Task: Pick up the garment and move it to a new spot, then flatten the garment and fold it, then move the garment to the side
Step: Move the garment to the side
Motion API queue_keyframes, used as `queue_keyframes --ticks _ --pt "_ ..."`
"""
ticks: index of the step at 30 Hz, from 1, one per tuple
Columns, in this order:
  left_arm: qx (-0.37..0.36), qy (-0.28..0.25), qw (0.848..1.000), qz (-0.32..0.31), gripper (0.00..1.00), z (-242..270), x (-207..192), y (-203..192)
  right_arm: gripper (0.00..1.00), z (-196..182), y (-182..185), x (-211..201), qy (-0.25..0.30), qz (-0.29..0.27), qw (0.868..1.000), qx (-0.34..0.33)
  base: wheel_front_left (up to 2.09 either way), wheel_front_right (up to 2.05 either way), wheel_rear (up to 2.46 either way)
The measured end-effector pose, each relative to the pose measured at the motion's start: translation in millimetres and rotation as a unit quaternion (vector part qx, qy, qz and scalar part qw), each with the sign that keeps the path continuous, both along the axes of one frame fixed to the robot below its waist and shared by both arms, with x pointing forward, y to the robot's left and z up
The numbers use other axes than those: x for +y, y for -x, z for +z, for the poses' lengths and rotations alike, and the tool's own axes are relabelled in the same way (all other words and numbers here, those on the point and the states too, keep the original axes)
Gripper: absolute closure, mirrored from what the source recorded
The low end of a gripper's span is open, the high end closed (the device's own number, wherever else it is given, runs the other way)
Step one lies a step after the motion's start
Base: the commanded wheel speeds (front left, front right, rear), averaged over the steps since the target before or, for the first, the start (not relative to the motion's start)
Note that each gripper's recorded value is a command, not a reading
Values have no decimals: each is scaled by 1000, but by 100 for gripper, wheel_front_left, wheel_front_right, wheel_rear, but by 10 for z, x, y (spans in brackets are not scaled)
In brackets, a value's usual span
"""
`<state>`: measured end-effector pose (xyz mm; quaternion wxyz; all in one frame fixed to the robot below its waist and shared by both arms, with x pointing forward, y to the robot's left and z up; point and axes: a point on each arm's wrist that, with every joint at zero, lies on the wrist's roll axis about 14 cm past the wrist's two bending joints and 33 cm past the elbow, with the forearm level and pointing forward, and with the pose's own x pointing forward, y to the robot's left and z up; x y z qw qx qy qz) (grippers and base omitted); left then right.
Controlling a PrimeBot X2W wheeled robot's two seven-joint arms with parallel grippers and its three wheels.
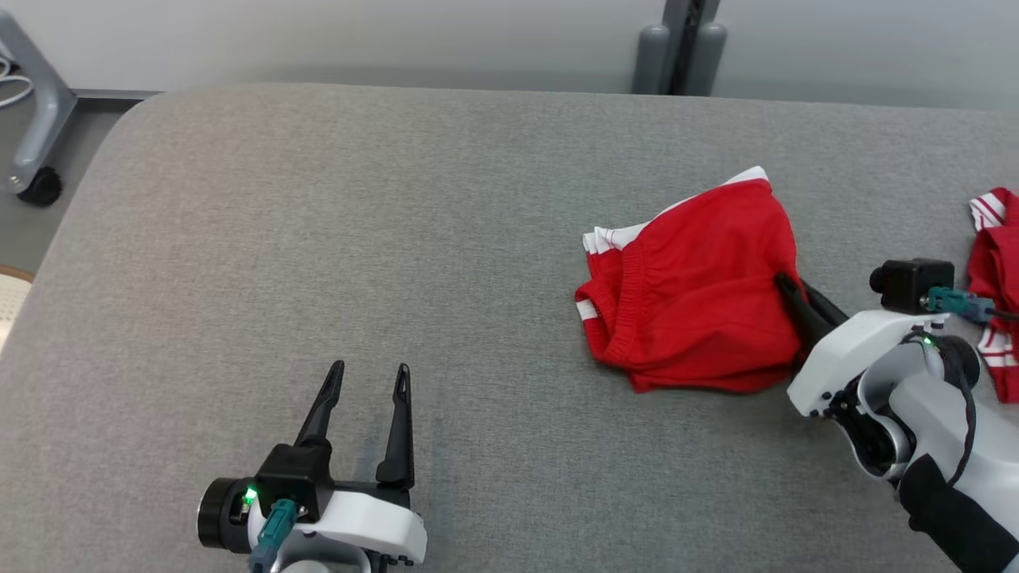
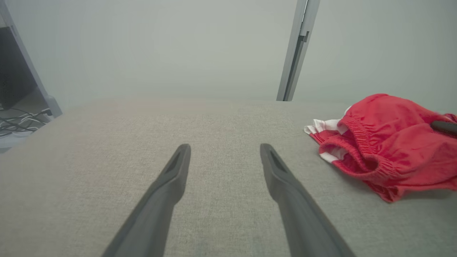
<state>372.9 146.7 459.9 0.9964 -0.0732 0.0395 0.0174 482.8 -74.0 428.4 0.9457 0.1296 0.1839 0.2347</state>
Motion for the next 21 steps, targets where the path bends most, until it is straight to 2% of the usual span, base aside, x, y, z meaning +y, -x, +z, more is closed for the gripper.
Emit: queue_keyframes --ticks 6,12,21 --pt "-6 0 999 -33 0 9 -198 -162 100 219 -152 -284 25 -21 998 -45 0 0 0" --pt "-3 -2 996 -92 0 -82 -560 -377 100 409 -218 -783 50 -70 993 -81 0 0 0" --pt "-10 5 985 -170 0 -165 -1061 -689 100 541 -220 -1461 92 -132 982 -100 0 0 0"
